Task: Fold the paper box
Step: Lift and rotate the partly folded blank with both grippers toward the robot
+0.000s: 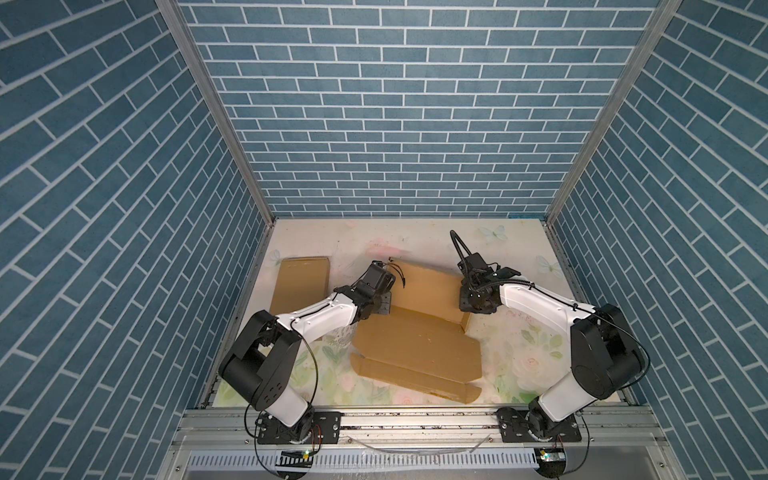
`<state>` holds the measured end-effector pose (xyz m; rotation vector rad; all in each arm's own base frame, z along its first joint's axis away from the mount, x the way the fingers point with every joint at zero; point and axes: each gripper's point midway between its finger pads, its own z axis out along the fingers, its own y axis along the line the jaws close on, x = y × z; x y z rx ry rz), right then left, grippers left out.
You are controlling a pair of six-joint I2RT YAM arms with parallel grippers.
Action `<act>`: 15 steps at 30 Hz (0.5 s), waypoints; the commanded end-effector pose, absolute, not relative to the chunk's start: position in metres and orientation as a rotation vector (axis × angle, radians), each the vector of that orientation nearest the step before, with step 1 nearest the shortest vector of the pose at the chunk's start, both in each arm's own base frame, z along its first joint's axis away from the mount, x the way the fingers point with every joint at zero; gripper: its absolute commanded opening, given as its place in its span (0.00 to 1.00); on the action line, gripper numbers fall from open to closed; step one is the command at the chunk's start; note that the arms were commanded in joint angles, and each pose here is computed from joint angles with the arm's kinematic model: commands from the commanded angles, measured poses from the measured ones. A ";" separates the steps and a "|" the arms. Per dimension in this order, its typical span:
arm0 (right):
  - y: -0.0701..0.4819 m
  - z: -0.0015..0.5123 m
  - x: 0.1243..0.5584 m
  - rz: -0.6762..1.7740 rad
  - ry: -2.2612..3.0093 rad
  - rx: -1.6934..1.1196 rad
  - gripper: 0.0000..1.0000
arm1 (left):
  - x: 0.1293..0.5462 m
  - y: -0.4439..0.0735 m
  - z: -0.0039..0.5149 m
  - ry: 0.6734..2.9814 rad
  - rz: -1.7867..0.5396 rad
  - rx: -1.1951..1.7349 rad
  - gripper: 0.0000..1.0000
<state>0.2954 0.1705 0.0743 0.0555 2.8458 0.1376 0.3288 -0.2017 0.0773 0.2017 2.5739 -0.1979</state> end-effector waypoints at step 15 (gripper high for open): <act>0.156 0.146 0.238 0.323 3.001 -0.319 0.78 | 0.296 -0.202 0.057 2.969 -0.021 0.575 0.09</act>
